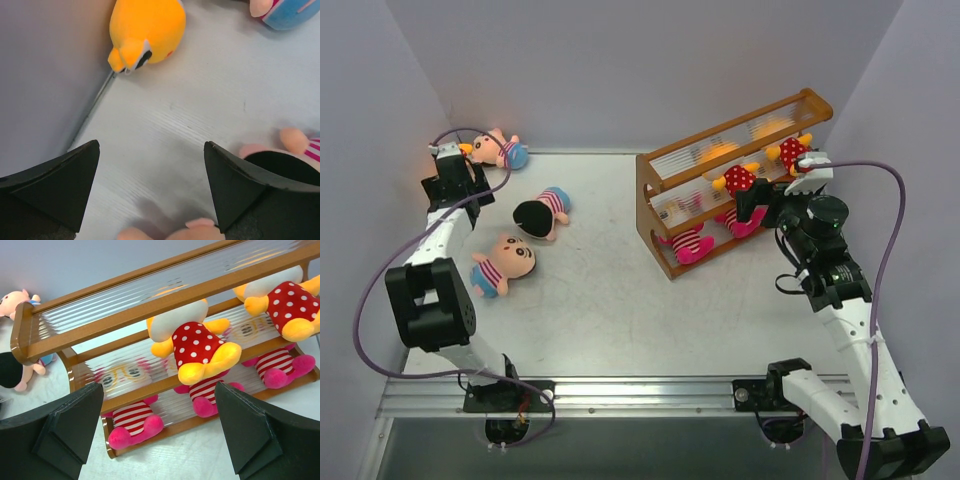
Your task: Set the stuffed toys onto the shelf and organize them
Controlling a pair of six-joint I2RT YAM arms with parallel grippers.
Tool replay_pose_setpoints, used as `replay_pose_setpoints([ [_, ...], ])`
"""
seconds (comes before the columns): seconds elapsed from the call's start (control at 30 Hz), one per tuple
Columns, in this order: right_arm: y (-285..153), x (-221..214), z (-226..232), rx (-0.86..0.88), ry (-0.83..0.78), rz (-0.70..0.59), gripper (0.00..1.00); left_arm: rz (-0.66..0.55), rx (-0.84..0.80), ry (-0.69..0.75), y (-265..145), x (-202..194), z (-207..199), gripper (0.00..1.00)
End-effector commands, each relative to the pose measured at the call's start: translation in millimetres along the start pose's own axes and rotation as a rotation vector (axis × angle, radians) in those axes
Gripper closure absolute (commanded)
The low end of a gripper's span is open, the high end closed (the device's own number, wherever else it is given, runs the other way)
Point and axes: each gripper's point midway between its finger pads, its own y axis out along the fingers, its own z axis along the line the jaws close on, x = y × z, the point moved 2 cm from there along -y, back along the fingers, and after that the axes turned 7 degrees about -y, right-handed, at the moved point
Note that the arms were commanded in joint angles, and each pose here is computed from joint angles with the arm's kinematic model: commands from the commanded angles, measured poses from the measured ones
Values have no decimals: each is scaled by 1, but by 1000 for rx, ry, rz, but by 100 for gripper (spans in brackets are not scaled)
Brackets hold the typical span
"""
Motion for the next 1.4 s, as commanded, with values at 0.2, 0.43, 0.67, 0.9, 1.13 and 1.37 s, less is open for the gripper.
replay_pose_setpoints([
  [0.2,8,11,32,155,-74,-67,0,-83,113,363,69,36,9,6],
  [0.43,16,6,34,168,-81,-49,0,-10,141,357,102,18,7,2],
  [0.67,20,2,34,174,-81,-38,0,-3,119,292,125,14,4,15],
  [0.9,22,-3,33,168,-77,-30,0,18,100,294,139,4,1,30],
  [1.13,25,-7,31,162,-87,-25,1,12,138,278,145,7,7,25],
  [1.37,28,-8,32,168,-84,-22,1,-4,154,262,138,15,9,20],
])
